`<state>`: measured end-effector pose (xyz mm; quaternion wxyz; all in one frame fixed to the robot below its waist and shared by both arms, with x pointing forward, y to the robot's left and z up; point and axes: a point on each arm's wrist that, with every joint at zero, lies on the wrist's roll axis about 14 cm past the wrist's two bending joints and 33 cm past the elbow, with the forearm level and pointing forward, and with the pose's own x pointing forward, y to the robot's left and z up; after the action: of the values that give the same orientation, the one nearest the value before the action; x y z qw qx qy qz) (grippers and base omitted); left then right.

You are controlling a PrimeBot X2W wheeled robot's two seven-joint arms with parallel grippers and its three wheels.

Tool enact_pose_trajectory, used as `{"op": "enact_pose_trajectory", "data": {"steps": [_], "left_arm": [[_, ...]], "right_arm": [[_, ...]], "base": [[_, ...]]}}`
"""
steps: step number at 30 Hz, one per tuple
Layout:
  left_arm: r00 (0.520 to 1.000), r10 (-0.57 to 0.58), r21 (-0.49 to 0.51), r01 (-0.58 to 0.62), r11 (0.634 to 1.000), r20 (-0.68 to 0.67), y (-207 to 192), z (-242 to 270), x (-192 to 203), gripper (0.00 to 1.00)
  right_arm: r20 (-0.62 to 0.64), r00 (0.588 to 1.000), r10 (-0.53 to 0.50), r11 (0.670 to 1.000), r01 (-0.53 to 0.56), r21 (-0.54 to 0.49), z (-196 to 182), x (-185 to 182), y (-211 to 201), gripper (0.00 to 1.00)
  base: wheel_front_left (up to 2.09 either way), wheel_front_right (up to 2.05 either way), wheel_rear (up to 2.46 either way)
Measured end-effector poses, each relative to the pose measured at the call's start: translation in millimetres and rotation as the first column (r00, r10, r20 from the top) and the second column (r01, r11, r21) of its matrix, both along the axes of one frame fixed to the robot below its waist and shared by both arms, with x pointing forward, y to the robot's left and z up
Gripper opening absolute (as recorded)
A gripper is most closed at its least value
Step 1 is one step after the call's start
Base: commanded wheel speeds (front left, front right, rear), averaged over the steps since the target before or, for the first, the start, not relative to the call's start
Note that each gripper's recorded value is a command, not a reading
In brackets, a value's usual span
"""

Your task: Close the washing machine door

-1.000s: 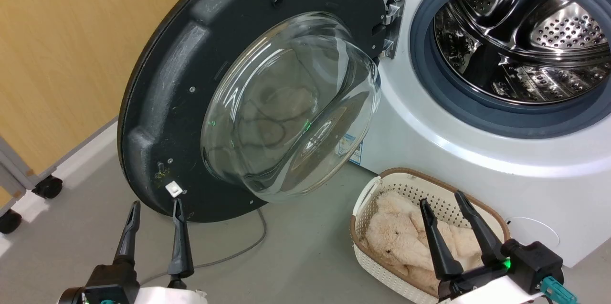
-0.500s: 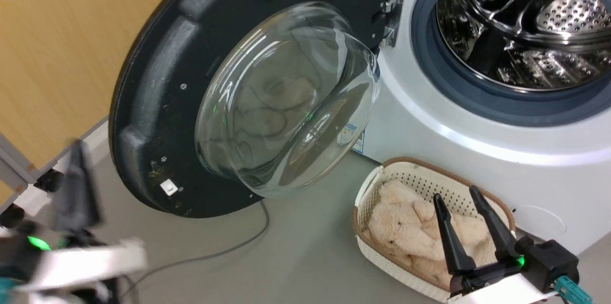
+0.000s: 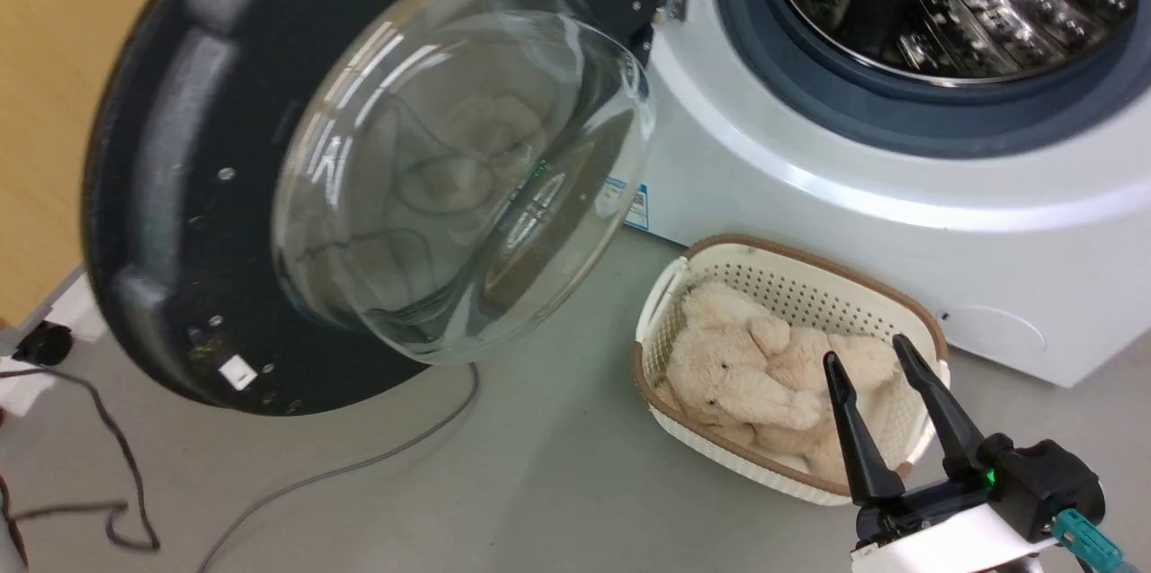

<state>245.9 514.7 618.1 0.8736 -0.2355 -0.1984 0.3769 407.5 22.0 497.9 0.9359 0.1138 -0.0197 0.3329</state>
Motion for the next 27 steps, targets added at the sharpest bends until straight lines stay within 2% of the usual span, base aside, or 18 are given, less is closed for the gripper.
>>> {"op": "enact_pose_trajectory", "data": {"steps": [2, 4, 5, 7, 9, 13, 20, 27], "left_arm": [[0.999, -0.019, -0.125, 0.024, 0.992, 0.042, 7, -12, 8, 0.00], [0.996, -0.057, -0.247, 0.071, 0.966, 0.061, 8, -29, 18, 0.00], [0.994, -0.076, -0.316, 0.097, 0.944, 0.079, 7, -37, 22, 0.00], [0.983, -0.124, -0.455, 0.172, 0.874, 0.135, 0, -54, 31, 0.00], [0.969, -0.176, -0.531, 0.241, 0.812, 0.171, -9, -64, 38, 0.00], [0.929, -0.307, -0.589, 0.369, 0.719, 0.208, -30, -69, 50, 0.00], [0.826, -0.507, -0.641, 0.532, 0.553, 0.248, -76, -82, 49, 0.00], [0.665, -0.684, -0.658, 0.664, 0.356, 0.301, -142, -90, 46, 0.00]], "right_arm": [[-0.005, 1.000, -0.006, 1.000, 0.006, -0.001, -2, 1, -2, 1.00], [-0.008, 1.000, -0.013, 1.000, 0.013, -0.003, -4, 1, -5, 1.00], [-0.009, 1.000, -0.017, 1.000, 0.017, -0.004, -4, 1, -7, 1.00], [-0.009, 1.000, -0.021, 1.000, 0.021, -0.005, -4, 1, -8, 1.00], [-0.008, 1.000, -0.024, 1.000, 0.024, -0.006, -3, 1, -9, 1.00], [-0.002, 1.000, -0.028, 1.000, 0.028, -0.007, -1, 0, -10, 1.00], [0.008, 1.000, -0.027, 1.000, 0.027, 0.003, 6, -3, -8, 1.00], [0.029, 0.999, -0.043, 0.999, 0.043, 0.015, 17, -7, -9, 1.00]], "base": [[0.00, 0.00, 0.00], [0.00, 0.00, 0.00], [0.00, 0.00, 0.00], [0.00, 0.00, 0.00], [0.00, 0.00, 0.00], [0.00, 0.00, 0.00], [0.00, 0.00, 0.00], [0.00, 0.00, 0.00]]}}
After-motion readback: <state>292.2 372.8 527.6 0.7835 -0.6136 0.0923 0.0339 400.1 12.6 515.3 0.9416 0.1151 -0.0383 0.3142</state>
